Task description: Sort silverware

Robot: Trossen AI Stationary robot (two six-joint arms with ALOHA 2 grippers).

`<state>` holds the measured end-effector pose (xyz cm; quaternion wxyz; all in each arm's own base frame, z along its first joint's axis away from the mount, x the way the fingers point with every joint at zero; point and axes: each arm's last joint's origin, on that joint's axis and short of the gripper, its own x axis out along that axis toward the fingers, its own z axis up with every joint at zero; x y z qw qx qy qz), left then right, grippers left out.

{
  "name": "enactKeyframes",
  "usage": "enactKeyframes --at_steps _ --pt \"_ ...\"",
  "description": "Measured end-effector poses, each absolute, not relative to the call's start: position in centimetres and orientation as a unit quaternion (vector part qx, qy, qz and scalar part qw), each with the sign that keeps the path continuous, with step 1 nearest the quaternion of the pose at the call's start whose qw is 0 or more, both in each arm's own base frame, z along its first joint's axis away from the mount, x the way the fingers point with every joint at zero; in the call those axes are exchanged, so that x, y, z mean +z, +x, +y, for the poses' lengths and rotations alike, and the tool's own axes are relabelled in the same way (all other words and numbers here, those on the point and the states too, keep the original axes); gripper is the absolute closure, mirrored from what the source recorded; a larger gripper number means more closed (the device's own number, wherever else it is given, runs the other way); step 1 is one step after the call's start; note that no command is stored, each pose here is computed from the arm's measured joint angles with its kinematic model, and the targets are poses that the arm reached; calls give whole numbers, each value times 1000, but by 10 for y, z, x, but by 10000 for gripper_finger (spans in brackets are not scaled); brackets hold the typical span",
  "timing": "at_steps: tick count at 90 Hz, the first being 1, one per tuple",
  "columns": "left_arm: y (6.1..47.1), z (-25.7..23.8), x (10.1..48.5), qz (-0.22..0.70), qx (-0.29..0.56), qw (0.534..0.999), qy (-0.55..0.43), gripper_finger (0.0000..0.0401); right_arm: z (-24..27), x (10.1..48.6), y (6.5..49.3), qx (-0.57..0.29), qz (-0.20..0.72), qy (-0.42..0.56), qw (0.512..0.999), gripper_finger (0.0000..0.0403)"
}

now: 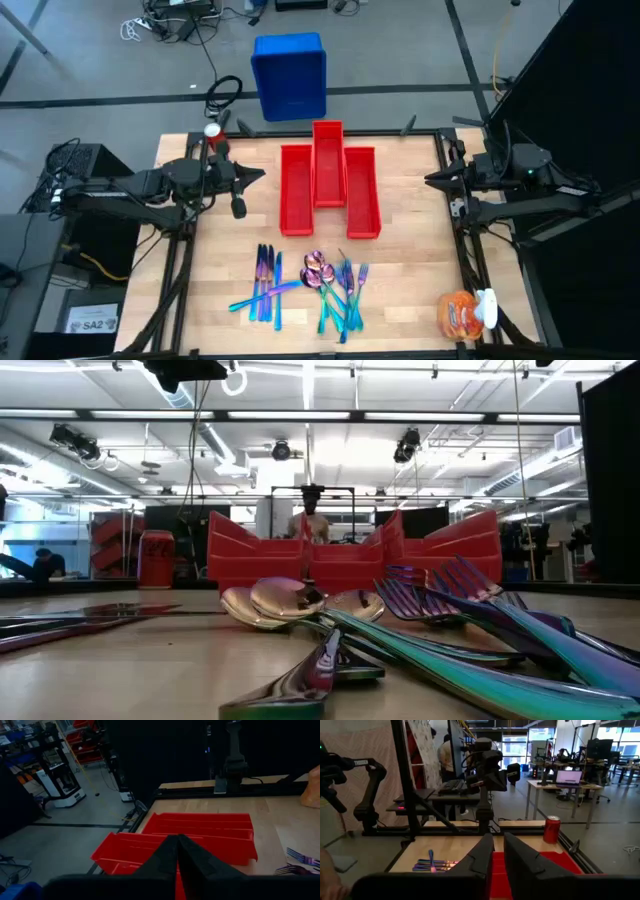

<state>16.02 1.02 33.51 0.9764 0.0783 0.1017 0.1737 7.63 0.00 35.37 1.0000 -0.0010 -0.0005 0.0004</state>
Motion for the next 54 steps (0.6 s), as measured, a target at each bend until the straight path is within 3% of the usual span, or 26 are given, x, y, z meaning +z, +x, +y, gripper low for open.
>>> enactKeyframes --at_steps 54 --pt "160 10 335 101 174 976 78 401 0 362 76 -3 -43 -22 999 376"
